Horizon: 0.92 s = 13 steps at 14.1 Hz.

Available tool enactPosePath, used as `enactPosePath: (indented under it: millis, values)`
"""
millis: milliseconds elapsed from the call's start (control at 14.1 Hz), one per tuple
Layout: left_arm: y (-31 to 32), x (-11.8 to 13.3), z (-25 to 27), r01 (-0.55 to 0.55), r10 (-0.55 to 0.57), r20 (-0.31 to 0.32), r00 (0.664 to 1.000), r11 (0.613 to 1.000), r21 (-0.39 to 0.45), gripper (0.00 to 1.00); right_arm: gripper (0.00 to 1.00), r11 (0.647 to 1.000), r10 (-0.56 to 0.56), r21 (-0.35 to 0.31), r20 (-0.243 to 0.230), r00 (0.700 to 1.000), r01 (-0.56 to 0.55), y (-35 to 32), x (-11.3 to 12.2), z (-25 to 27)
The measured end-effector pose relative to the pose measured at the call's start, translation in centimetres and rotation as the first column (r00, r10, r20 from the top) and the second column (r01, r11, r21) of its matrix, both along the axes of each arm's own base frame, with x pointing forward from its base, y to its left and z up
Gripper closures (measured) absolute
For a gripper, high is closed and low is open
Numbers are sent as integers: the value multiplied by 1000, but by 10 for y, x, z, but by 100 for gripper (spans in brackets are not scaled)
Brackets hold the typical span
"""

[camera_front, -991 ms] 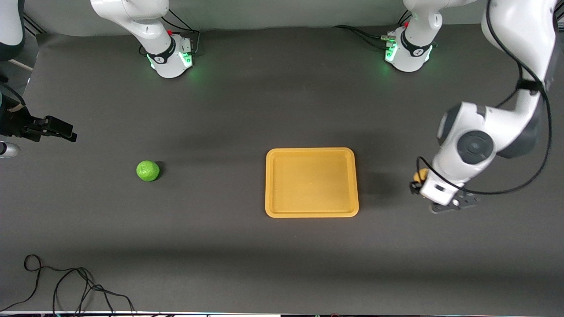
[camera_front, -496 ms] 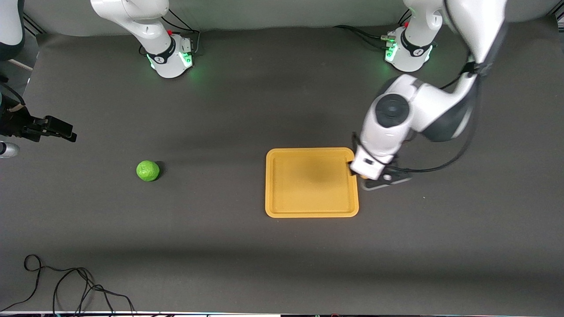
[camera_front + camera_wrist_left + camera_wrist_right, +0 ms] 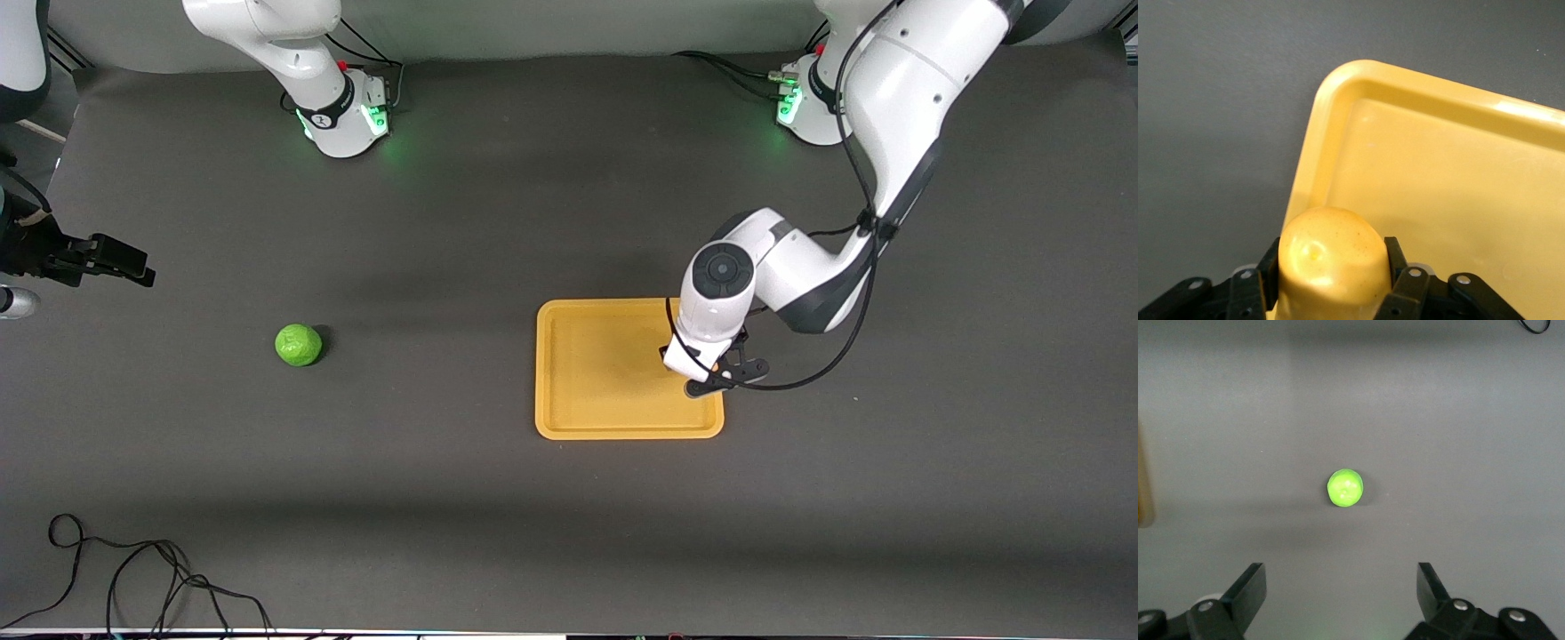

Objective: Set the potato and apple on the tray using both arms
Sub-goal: 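Carry the potato over the yellow tray and lower it, then release the potato on the tray while the right gripper reaches the apple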

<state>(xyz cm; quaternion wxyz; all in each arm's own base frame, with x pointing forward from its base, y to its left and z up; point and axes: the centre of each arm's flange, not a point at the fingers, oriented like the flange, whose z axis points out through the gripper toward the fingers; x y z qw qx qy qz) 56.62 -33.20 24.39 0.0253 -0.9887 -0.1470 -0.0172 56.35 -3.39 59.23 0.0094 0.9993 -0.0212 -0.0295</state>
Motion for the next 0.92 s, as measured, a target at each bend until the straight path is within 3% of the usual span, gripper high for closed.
enactPosePath:
  millis: [425, 850, 920]
  values:
    - [0, -1, -18, 24, -24, -1, 1000, 1000, 17, 37, 0, 1000, 2, 1, 1, 1000, -2, 1, -4, -9]
    - [-5, -7, -33, 43, -43, -22, 999, 999, 27, 37, 0, 1000, 30, 7, 4, 1000, -30, 16, -42, -16]
    - [-7, -9, -33, 48, -47, -22, 999, 998, 27, 32, 0, 999, 39, 8, -2, 999, -39, 21, -45, -19]
